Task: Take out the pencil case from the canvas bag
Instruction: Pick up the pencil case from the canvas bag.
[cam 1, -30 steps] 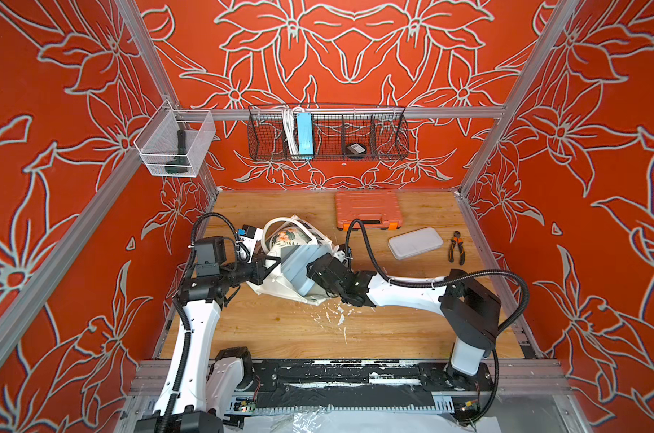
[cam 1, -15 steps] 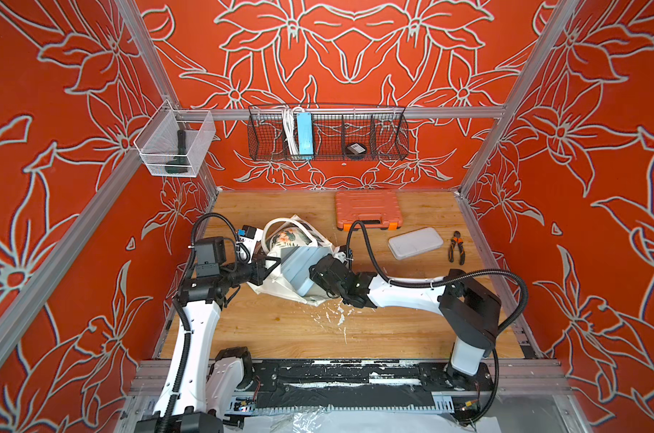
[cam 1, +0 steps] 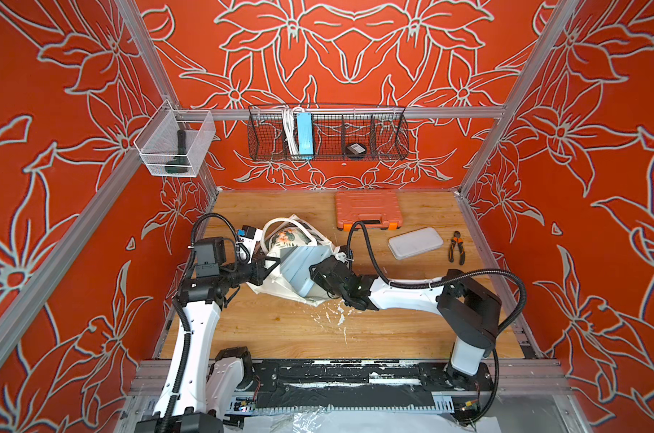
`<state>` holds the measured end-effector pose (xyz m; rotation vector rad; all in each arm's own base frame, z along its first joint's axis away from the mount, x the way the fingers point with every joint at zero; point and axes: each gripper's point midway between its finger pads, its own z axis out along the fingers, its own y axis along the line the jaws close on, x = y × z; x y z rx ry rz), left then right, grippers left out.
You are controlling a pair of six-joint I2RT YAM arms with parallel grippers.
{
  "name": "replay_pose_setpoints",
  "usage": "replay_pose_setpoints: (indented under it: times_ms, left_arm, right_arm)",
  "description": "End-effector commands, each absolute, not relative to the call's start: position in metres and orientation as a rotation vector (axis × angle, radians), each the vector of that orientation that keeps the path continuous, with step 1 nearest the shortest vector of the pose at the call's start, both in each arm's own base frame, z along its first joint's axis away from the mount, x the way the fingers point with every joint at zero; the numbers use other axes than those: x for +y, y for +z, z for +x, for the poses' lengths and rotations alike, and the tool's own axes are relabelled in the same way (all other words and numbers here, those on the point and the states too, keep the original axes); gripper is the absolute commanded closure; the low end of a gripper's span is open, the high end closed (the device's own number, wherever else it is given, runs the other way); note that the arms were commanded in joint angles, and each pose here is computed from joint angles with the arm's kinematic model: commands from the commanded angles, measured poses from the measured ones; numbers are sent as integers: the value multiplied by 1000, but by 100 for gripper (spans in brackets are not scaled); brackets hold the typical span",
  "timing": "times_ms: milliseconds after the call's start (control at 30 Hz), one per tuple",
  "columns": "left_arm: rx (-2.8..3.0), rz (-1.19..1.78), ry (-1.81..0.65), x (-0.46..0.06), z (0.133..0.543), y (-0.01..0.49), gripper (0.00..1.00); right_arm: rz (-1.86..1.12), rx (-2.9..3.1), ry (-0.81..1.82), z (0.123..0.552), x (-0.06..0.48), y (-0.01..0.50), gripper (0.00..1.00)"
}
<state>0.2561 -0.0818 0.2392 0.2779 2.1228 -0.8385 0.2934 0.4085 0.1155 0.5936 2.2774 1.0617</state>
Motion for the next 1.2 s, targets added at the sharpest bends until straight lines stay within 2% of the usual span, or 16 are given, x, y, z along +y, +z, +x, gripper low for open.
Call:
replay_pose_setpoints:
  times_ms: [0,567,1167]
  left_arm:
    - [2056,331,-862,-88,254,255,100]
    - [2072,304,-839,-84,258,252,100]
    - [2118,221,-751,-70,267,257,100]
  right_arm:
    - [492,2253,1103,289,413,129,71]
    - [335,2167,1213,277,417,166,76]
    - [55,2150,1115,261,403,206,77]
